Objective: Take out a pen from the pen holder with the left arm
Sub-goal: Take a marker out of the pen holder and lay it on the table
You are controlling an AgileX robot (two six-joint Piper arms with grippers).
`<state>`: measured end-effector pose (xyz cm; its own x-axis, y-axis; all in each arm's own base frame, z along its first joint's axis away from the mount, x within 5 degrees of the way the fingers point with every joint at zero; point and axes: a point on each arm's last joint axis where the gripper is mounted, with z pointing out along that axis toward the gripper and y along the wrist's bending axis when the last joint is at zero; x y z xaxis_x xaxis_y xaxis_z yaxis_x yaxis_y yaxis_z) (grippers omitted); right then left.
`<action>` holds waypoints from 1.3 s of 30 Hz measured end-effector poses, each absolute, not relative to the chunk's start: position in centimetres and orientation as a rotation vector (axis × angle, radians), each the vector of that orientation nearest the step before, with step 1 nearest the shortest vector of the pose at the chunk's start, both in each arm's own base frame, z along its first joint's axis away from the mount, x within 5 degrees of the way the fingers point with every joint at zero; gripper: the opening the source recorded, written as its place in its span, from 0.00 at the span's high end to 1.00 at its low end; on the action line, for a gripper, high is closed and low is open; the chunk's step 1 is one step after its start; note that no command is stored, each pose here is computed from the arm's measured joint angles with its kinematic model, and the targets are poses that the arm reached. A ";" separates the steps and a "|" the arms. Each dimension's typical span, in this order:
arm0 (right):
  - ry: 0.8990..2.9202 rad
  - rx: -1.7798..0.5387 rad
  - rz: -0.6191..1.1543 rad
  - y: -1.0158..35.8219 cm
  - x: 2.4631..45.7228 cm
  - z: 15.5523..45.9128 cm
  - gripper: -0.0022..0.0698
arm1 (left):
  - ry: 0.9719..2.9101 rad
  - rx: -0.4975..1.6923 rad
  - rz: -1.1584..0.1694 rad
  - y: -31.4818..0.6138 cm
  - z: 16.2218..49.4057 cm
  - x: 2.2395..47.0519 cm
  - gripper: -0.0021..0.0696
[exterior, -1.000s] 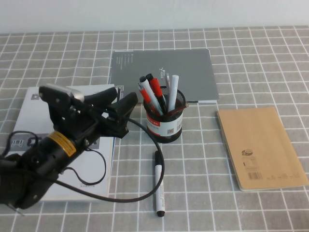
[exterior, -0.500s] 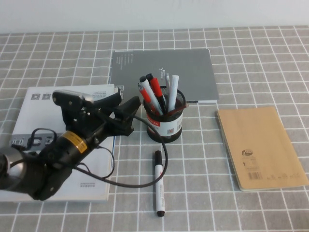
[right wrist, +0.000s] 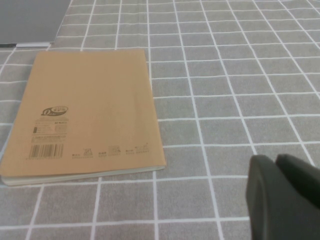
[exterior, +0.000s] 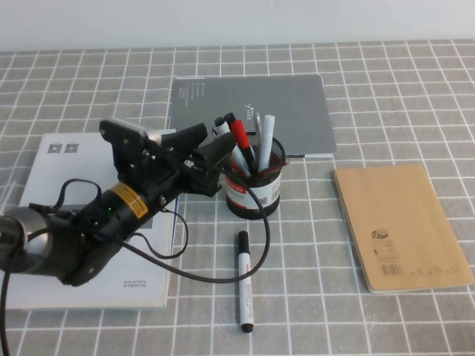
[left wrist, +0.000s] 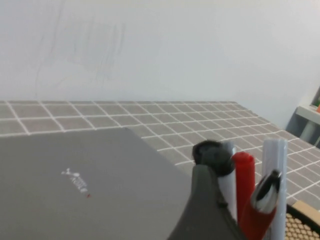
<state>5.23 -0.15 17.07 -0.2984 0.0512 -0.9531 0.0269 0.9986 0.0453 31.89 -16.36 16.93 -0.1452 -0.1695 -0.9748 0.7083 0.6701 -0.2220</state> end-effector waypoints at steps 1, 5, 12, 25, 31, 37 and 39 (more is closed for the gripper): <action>1.874 0.056 0.024 -0.1 5.2 17.1 0.99 | 1.529 0.469 -0.813 -16.5 17.1 32.0 0.38; 1.874 0.056 0.024 -0.1 5.2 17.1 0.99 | 1.524 0.467 -0.822 -16.6 17.2 32.1 0.40; 1.874 0.056 0.024 -0.1 5.2 17.1 0.99 | 1.608 0.401 -0.890 -16.7 15.1 32.4 0.52; 1.874 0.056 0.024 -0.1 5.2 17.1 0.99 | 1.590 0.398 -0.893 -16.9 15.4 32.9 0.60; 1.874 0.056 0.024 -0.1 5.2 17.1 0.99 | 1.576 0.399 -0.892 -17.0 15.7 33.2 0.60; 1.874 0.056 0.024 -0.1 5.2 17.1 0.99 | 1.576 0.399 -0.892 -17.0 15.7 33.2 0.78; 1.874 0.056 0.024 -0.1 5.2 17.1 0.99 | 1.575 0.401 -0.893 -17.0 15.7 33.2 0.86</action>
<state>5.23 -0.15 17.07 -0.2984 0.0512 -0.9531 0.0269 0.9986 0.0453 33.20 -17.03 15.74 -0.2200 -0.2268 -0.9488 0.6975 0.6434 -0.3155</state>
